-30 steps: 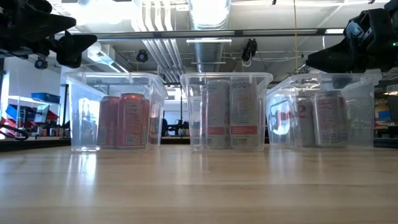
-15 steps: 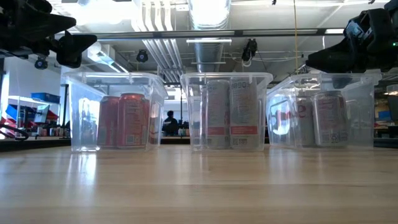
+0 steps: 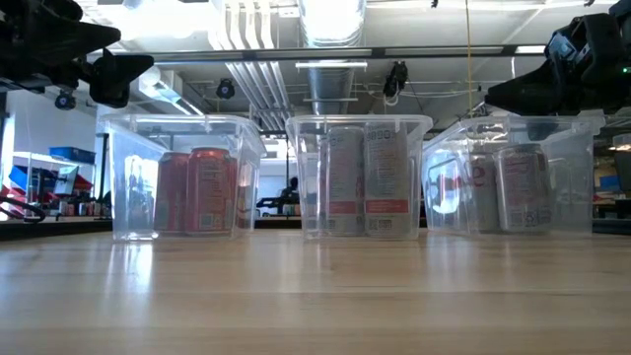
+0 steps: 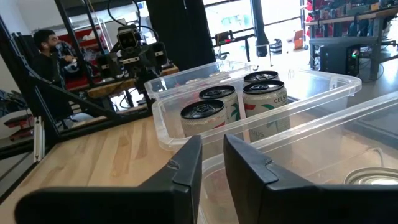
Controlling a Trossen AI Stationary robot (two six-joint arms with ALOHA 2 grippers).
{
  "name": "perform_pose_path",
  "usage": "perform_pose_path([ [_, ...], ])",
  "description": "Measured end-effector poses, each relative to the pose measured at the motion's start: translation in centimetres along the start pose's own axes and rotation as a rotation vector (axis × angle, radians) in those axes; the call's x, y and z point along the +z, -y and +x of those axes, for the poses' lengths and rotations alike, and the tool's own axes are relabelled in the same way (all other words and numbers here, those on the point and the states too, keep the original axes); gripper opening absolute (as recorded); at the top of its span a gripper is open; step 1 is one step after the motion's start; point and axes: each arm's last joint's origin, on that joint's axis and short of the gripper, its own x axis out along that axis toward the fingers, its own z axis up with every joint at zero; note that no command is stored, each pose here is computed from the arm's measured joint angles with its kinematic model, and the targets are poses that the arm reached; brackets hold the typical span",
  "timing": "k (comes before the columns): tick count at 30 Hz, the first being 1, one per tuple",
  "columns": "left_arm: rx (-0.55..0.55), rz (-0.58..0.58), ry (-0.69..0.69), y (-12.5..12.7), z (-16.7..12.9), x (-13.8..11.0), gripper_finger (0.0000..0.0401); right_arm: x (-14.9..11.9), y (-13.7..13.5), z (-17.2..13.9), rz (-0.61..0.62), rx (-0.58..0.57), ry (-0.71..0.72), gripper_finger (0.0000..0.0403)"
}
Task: Sort soda cans
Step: Return to Home Position
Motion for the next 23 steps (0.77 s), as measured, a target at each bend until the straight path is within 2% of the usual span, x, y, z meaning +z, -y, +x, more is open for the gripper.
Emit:
perform_pose_path([
  [16,0.0,0.0,0.0,0.0,0.0,0.0,0.026,0.0,0.0,0.0,0.001,0.0,0.0,0.009],
  [23,0.0,0.0,0.0,0.0,0.0,0.0,0.026,0.0,0.0,0.0,0.0,0.0,0.0,0.0083],
])
